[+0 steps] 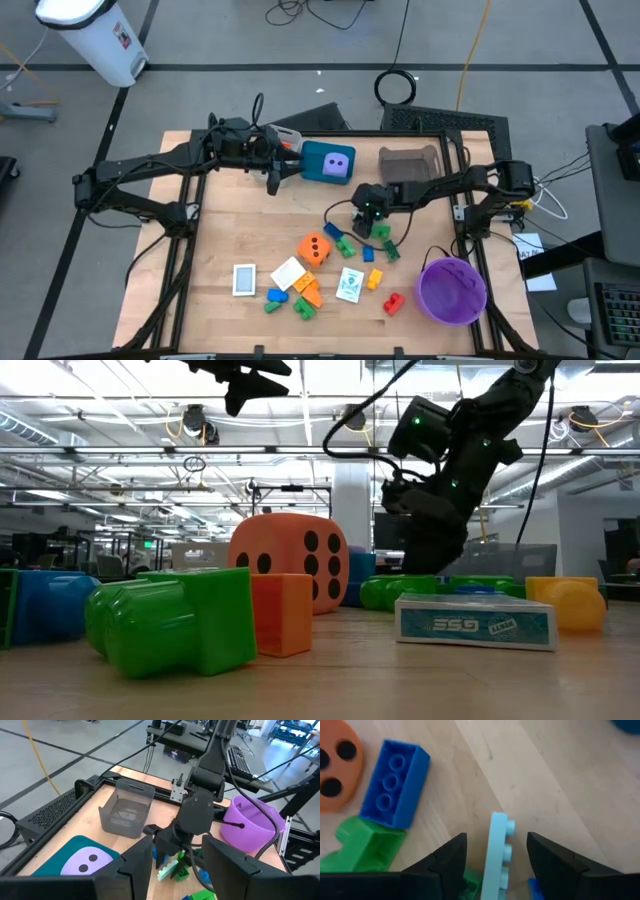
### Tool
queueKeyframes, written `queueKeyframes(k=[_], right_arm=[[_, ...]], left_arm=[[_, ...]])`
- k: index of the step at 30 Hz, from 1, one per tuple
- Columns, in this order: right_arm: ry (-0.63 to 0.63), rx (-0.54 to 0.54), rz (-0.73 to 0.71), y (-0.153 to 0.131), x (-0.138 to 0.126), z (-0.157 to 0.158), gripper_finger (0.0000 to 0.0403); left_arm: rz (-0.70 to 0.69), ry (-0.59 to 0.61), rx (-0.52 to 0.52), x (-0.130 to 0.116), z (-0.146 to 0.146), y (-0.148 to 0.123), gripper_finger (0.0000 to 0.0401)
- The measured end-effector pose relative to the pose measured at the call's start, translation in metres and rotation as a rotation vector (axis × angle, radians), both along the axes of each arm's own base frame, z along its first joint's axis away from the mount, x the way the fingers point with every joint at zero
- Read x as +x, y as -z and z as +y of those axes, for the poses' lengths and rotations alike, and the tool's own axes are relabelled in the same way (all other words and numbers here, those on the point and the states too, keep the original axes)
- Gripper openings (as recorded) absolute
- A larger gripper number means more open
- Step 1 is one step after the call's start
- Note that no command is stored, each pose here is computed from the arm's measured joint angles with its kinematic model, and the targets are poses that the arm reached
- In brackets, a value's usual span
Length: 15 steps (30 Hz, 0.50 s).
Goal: Pick & Place Toys
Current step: Put the light blue game piece into the gray bin
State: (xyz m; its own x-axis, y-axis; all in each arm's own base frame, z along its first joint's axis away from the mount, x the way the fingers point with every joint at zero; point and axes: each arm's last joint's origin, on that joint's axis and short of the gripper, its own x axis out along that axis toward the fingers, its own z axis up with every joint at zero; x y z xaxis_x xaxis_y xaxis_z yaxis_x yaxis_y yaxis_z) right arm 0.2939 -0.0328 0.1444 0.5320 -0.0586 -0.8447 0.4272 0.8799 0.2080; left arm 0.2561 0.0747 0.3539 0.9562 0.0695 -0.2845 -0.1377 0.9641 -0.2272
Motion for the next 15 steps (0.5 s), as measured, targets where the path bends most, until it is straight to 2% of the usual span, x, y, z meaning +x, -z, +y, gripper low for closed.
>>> queueKeyframes(k=[5,15], right_arm=[[-0.018,-0.007,0.020,0.0031,-0.0005,0.0007,0.0172],[-0.017,-0.012,-0.014,0.0010,0.0020,-0.0002,0.0042]], left_arm=[[0.002,0.000,-0.001,0.0000,0.0000,0.0002,0.0179],[0.004,0.000,0.001,-0.0001,0.0000,0.0004,0.0179]])
